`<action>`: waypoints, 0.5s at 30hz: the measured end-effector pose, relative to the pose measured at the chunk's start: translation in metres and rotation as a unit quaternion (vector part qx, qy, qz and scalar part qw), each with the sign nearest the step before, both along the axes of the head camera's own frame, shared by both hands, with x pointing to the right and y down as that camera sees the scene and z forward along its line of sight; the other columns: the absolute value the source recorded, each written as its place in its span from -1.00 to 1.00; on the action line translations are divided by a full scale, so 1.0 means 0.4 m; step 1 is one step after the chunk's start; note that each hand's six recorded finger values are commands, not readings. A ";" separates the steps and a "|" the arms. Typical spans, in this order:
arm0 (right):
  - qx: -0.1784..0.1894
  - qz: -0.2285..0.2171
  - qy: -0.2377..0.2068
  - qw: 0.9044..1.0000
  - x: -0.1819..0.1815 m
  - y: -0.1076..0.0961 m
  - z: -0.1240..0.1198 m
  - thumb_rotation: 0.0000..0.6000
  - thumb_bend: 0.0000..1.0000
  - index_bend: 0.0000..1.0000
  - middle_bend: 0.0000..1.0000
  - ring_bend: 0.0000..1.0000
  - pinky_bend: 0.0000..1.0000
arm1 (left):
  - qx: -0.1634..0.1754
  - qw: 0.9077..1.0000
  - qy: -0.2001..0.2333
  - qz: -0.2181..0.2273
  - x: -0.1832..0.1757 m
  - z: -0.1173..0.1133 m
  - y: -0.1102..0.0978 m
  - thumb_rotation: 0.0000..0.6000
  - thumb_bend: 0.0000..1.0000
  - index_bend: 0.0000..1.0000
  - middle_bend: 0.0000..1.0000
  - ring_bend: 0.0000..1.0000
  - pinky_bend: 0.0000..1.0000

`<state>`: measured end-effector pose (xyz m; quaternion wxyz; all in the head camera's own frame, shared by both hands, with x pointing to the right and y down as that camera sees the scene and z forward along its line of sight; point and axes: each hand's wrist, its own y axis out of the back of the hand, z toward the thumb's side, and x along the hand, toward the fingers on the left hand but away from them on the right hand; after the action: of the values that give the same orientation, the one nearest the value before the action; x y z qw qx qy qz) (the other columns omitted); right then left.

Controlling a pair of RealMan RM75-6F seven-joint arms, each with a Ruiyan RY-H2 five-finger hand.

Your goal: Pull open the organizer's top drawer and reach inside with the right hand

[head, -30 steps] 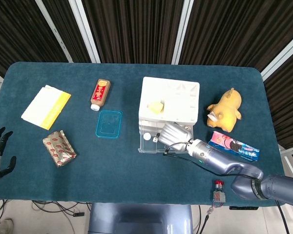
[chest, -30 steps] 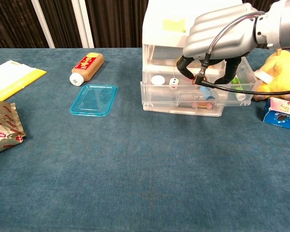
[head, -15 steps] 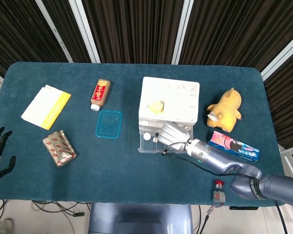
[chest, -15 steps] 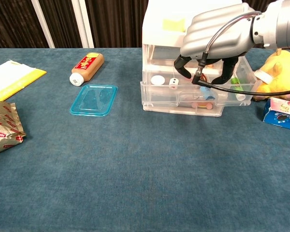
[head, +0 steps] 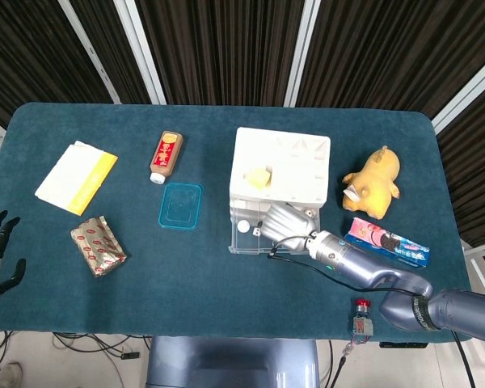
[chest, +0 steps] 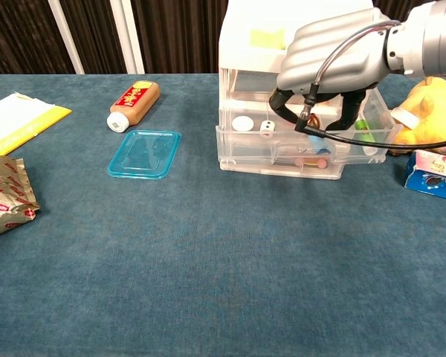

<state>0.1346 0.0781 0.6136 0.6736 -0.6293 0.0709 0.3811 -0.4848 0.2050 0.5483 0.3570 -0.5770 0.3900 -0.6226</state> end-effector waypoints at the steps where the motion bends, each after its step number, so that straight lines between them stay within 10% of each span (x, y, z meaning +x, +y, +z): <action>1: -0.001 0.000 -0.001 1.000 -0.001 0.001 0.000 1.00 -0.43 0.00 0.96 0.94 0.97 | 0.000 1.000 0.000 0.000 0.000 0.000 0.000 1.00 -0.16 -0.79 -0.95 -1.00 -1.00; 15: -0.004 0.001 0.000 1.000 -0.009 0.000 0.006 1.00 -0.43 0.00 0.97 0.94 0.97 | 0.000 1.000 0.001 -0.001 0.000 0.000 0.000 1.00 -0.16 -0.79 -0.95 -1.00 -1.00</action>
<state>0.1308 0.0780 0.6160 0.6710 -0.6319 0.0719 0.3812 -0.4849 0.2049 0.5483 0.3563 -0.5772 0.3905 -0.6225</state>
